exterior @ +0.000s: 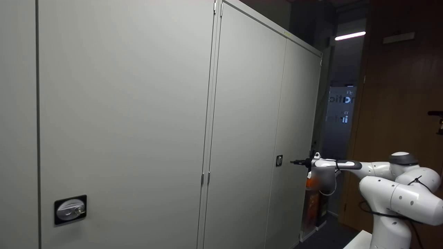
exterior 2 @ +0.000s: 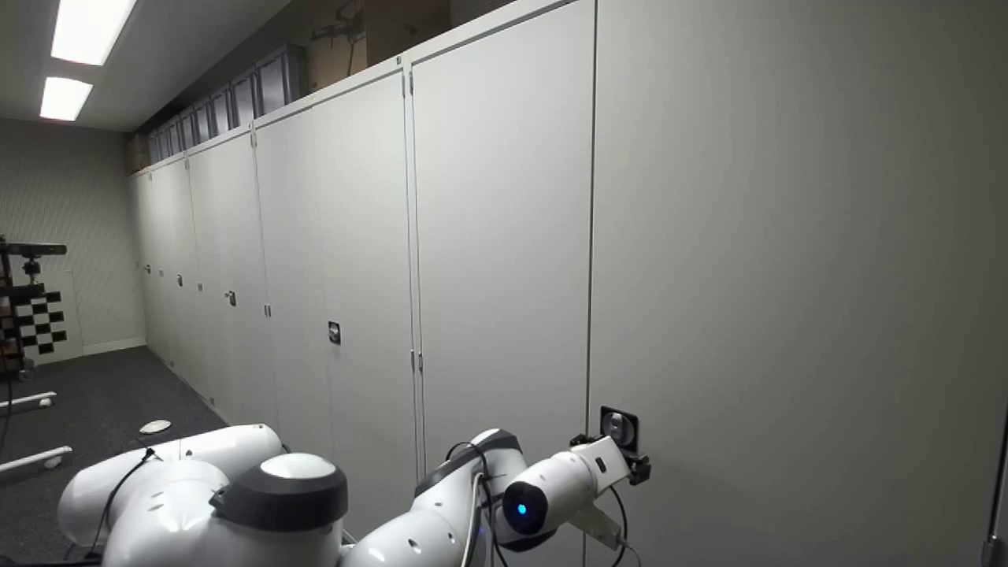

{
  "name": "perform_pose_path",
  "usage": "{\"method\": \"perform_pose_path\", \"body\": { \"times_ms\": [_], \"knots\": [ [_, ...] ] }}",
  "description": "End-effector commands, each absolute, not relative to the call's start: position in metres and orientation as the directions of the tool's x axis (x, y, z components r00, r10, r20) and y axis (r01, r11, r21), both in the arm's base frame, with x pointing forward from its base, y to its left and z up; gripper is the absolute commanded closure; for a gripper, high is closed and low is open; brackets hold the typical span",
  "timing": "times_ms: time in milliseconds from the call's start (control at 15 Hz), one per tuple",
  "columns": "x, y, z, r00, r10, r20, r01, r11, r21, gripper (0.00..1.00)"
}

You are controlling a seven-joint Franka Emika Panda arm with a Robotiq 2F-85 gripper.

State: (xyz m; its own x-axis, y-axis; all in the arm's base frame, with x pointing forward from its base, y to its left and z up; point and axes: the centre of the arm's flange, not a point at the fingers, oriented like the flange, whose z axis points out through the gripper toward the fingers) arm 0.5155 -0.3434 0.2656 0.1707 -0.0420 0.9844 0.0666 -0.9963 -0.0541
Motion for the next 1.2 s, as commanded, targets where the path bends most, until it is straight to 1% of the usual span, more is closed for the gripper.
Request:
{"method": "perform_pose_path", "body": {
  "times_ms": [0, 600, 867, 1133],
  "knots": [
    [0.526, -0.298, 0.251, 0.113, 0.019, 0.993, 0.057, -0.998, 0.012, 0.0],
    [0.535, -0.287, 0.263, 0.036, 0.087, 0.996, 0.078, -0.993, 0.084, 0.0],
    [0.535, -0.285, 0.264, 0.073, 0.053, 0.996, 0.075, -0.996, 0.047, 0.0],
    [0.539, -0.283, 0.255, 0.128, -0.014, 0.992, 0.075, -0.997, -0.024, 0.0]
  ]
}}
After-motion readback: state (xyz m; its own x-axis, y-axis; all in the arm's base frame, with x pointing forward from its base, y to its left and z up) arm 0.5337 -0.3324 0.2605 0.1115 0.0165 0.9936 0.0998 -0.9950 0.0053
